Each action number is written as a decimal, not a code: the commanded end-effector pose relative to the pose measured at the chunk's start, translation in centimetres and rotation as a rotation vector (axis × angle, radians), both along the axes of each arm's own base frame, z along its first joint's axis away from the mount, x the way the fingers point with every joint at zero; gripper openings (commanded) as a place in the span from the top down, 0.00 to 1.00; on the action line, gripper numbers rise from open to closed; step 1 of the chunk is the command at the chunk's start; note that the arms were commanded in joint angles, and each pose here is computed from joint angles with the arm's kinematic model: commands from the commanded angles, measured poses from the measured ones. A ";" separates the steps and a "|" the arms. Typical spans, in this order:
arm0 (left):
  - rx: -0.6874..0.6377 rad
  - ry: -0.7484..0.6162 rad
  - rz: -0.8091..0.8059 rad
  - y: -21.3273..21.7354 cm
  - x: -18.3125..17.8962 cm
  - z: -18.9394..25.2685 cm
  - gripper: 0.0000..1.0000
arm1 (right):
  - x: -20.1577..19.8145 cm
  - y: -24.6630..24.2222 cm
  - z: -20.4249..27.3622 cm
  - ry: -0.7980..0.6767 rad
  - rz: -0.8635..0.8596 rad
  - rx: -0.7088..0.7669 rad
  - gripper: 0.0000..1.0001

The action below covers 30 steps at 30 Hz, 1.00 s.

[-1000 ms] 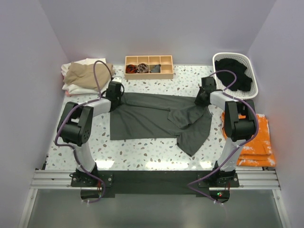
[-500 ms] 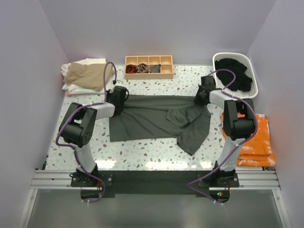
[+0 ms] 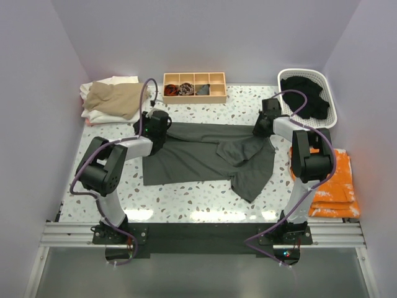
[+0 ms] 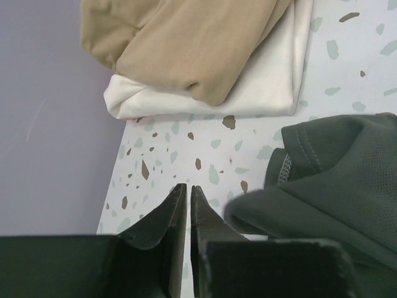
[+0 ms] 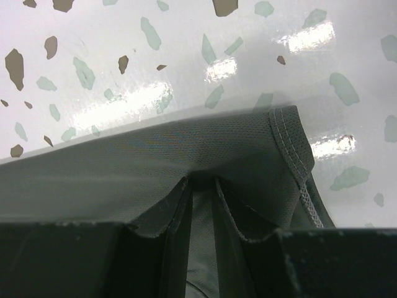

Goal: Fold and stack the t-shirts
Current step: Fold the flattened tshirt in 1/3 of the way

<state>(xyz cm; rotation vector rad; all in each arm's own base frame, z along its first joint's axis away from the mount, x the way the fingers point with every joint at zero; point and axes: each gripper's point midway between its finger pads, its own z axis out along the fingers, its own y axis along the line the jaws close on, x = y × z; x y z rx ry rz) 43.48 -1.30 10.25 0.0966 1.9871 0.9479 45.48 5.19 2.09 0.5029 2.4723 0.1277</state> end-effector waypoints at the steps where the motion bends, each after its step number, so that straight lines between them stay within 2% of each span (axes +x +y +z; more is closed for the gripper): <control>1: -0.006 -0.110 0.061 0.5 -1.3 2.6 0.96 | -2.1 -0.1 -3.1 0.125 0.003 -0.013 0.76; 6: -0.087 -0.173 -0.021 -0.7 -0.6 4.6 0.98 | -2.1 -0.1 -3.1 0.124 0.005 -0.013 0.76; 11: -0.130 -0.095 0.014 -1.4 0.2 3.8 0.97 | -2.0 0.0 -3.0 0.118 0.008 -0.009 0.76; 13: -0.184 -0.057 -0.071 -3.0 1.2 2.4 0.80 | -2.1 0.0 -3.0 0.120 0.007 -0.008 0.76; 17: -0.285 -0.016 -0.138 -5.0 3.7 1.6 0.79 | -2.1 0.2 -3.1 0.120 0.015 -0.003 0.76; 18: -0.291 0.045 -0.145 -5.2 3.7 0.1 0.73 | -2.2 0.2 -3.1 0.121 0.016 -0.002 0.76; 20: -0.329 0.067 -0.160 -5.4 4.8 0.1 0.64 | -2.1 0.3 -3.1 0.118 0.018 0.001 0.76; 24: -0.451 0.145 -0.114 -4.7 5.6 -2.4 0.62 | -2.1 0.3 -3.0 0.118 0.021 0.003 0.76; 26: -0.518 0.137 -0.109 -4.1 6.1 -2.7 0.58 | -2.2 0.4 -3.1 0.122 0.025 0.005 0.76; 30: -0.616 0.147 -0.094 -3.1 6.6 -3.4 0.57 | -2.1 0.4 -3.1 0.119 0.026 0.007 0.76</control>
